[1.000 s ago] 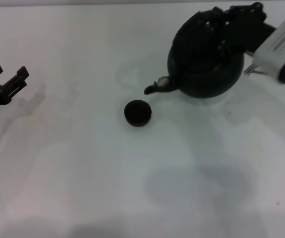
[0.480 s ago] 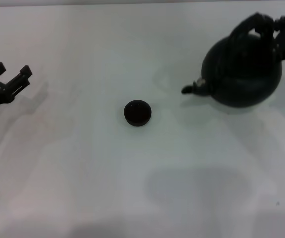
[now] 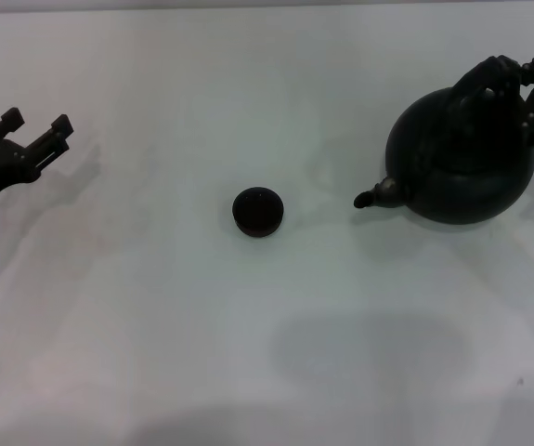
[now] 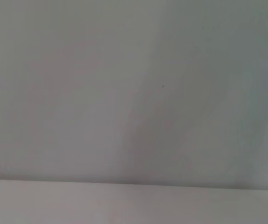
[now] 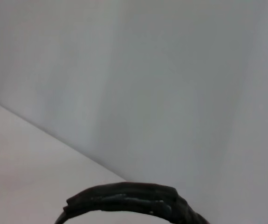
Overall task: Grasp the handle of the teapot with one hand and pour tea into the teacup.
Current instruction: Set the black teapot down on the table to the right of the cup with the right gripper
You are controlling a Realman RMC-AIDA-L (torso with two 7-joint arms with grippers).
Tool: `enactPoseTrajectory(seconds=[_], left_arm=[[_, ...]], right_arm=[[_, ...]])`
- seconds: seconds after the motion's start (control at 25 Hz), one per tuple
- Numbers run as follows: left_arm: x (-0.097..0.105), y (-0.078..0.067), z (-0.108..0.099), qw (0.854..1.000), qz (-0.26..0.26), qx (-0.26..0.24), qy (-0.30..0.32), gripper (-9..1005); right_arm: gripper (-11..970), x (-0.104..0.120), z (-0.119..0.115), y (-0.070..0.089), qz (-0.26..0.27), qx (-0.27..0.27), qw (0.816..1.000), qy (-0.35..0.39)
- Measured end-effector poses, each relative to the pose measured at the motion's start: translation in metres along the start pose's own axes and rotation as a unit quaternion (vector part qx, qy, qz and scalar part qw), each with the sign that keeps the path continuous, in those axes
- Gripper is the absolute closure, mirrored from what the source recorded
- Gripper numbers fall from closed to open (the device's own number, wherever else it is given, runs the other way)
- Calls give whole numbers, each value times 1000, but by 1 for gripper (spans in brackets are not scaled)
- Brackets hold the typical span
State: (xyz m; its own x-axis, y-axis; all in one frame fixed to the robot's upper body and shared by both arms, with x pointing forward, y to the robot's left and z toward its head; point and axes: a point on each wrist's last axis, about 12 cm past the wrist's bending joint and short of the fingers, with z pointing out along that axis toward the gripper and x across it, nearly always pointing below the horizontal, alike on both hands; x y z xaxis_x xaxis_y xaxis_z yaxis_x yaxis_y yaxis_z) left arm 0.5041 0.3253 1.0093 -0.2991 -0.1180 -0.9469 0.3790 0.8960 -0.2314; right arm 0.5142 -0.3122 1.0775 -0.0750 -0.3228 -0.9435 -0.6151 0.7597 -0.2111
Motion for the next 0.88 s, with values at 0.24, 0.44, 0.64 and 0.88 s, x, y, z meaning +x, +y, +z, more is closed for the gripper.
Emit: enactPoseTrajectory(seconds=[0.24, 0.44, 0.64, 0.88], left_arm=[[0, 0, 1, 1000, 0, 0, 0, 194], [0, -1, 1, 1000, 0, 0, 1, 194], [0, -2, 3, 1000, -1, 3, 1, 194], [0, -1, 3, 1000, -1, 3, 1, 194]], right_arm=[[848, 8, 3, 0, -9, -5, 1000, 11], [848, 14, 3, -1, -15, -5, 1000, 15], [848, 19, 2, -3, -23, 1, 1000, 20], [848, 21, 2, -6, -22, 6, 999, 24]])
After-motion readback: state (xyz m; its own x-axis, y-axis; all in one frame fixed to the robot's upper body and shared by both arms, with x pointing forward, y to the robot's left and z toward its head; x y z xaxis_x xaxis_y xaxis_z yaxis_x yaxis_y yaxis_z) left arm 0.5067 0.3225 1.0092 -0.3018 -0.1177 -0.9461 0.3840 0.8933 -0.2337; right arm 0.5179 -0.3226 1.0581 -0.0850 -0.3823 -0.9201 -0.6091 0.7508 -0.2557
